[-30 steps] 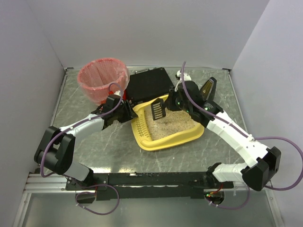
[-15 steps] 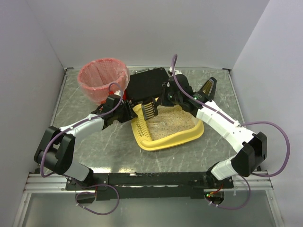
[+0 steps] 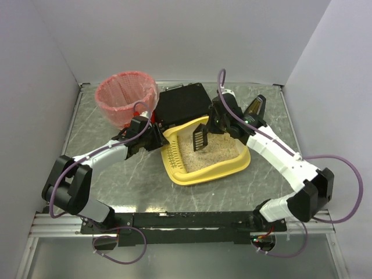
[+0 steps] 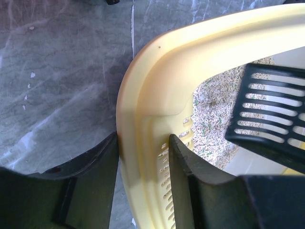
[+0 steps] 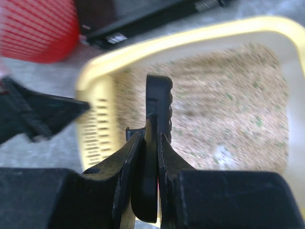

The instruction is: Clean the litter box

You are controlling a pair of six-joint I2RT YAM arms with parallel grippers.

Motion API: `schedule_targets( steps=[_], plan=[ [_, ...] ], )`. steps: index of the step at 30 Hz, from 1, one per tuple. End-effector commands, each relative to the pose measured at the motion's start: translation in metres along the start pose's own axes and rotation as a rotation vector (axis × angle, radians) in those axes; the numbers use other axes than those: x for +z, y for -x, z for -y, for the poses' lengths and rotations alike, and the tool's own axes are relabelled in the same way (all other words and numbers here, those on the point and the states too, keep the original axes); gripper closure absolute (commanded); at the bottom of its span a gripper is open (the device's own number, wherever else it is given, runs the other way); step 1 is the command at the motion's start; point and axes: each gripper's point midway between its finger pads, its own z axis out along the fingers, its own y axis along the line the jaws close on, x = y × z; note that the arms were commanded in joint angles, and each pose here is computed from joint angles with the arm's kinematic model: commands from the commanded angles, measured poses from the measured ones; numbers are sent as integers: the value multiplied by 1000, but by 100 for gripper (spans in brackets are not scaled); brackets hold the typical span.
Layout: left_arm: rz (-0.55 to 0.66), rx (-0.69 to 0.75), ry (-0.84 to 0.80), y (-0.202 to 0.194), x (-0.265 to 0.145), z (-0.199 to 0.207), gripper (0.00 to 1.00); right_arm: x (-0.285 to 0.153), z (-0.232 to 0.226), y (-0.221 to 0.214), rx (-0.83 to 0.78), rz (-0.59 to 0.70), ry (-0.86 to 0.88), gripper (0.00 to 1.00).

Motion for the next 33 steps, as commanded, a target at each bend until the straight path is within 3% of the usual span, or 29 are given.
schedule_targets(
  steps=[1,5,8,11,20,26,33],
  plan=[
    [-117,54,196,-39,-4,-52,53,21,16,-33,-20,-126,-68,100],
    [-117,56,190,-41,-4,-51,53,31,-14,-28,-12,-98,92,100],
    [-126,59,189,-45,-4,-51,53,29,-35,-11,4,7,184,100],
    [-128,63,187,-46,-3,-50,52,28,-42,-3,13,44,214,100],
    [-130,67,197,-45,-1,-50,52,50,-68,-32,39,-101,333,100],
    [-123,67,196,-43,0,-49,52,74,-31,-67,21,-243,138,100],
    [-123,66,193,-44,-3,-49,52,44,35,-38,-71,-130,-198,100]
  ],
)
